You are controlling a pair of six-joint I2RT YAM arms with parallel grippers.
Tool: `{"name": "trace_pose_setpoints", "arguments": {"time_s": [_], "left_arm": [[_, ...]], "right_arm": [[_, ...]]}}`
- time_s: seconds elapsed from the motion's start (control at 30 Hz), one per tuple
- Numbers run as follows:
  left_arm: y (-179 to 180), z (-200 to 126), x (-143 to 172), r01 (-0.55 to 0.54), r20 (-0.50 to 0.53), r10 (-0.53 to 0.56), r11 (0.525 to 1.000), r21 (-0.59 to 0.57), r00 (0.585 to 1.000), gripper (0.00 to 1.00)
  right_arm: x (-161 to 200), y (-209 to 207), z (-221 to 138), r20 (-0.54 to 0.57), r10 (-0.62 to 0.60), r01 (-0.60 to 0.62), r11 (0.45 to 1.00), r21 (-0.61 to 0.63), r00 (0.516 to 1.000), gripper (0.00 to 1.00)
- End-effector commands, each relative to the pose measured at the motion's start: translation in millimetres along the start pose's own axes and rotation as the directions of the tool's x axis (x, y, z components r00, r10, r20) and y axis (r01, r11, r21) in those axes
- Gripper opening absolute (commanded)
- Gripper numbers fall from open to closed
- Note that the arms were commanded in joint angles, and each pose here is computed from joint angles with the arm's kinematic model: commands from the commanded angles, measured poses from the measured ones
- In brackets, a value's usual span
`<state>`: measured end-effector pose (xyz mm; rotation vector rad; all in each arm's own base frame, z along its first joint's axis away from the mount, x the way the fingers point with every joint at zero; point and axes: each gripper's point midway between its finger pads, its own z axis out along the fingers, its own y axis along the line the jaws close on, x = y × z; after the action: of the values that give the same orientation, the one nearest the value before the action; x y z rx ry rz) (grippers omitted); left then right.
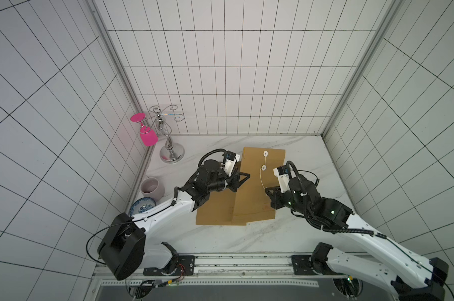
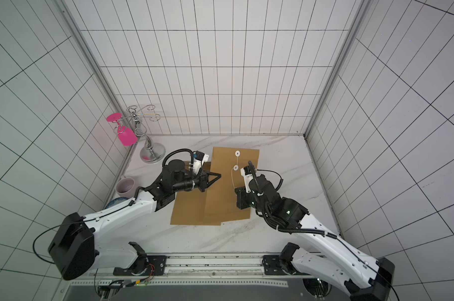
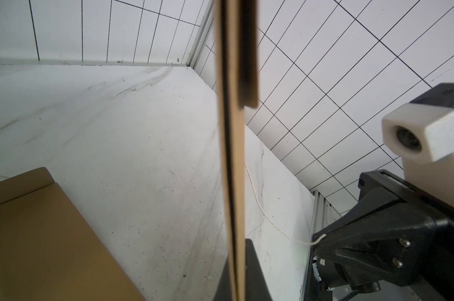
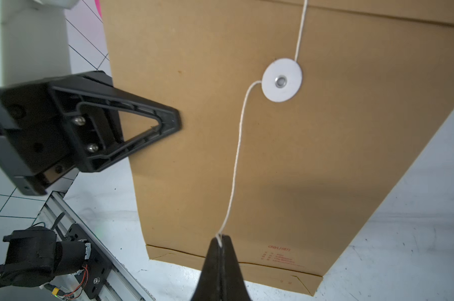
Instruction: Open the file bag
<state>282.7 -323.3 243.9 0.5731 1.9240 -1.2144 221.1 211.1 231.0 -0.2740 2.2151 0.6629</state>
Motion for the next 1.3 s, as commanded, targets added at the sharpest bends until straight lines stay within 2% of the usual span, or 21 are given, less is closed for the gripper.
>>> {"name": "trace_pose_setpoints", "arguments": {"time_s": [0.0, 0.13, 0.4, 0.57, 0.87, 1.03, 1.27], "left_arm": [[-0.5, 5.1, -4.4, 0.022, 0.023, -0.022, 1.0, 0.005, 0.999, 0.0], [2.5, 7.6, -1.7, 0.033, 0.024, -0.032, 0.999, -0.008, 0.999, 0.0], [0.9, 8.8, -2.7, 0.03, 0.035, -0.029, 0.999, -0.02, 0.999, 0.0], [-4.1, 6.0, -10.8, 0.017, 0.054, -0.016, 1.0, -0.012, 0.998, 0.0], [-6.1, 4.1, -13.4, 0.005, 0.056, -0.005, 1.0, -0.005, 0.998, 0.0], [-7.9, 3.9, -12.6, -0.001, 0.047, 0.001, 1.0, 0.0, 0.999, 0.0], [-8.1, 3.4, -10.6, -0.008, 0.035, 0.008, 1.0, -0.002, 0.999, 0.0]], "right_arm": [[0.1, -6.4, -2.5, 0.027, 0.056, -0.056, 0.998, -0.003, 0.998, 0.0], [-3.8, -3.3, -6.1, 0.034, 0.058, -0.057, 0.998, -0.02, 0.998, 0.0], [20.2, -2.2, 17.5, -0.057, 0.083, -0.085, 0.996, -0.039, 0.995, 0.0], [38.7, -26.7, 24.0, -0.099, 0.107, -0.102, 0.993, 0.053, 0.989, 0.0], [53.5, -99.7, 21.4, -0.118, 0.267, -0.234, 0.943, 0.239, 0.956, 0.0], [24.7, -118.9, 8.8, -0.059, 0.287, -0.259, 0.923, 0.283, 0.956, 0.0], [-44.3, -121.3, -18.1, 0.037, 0.237, -0.237, 0.924, 0.3, 0.971, 0.0]]}}
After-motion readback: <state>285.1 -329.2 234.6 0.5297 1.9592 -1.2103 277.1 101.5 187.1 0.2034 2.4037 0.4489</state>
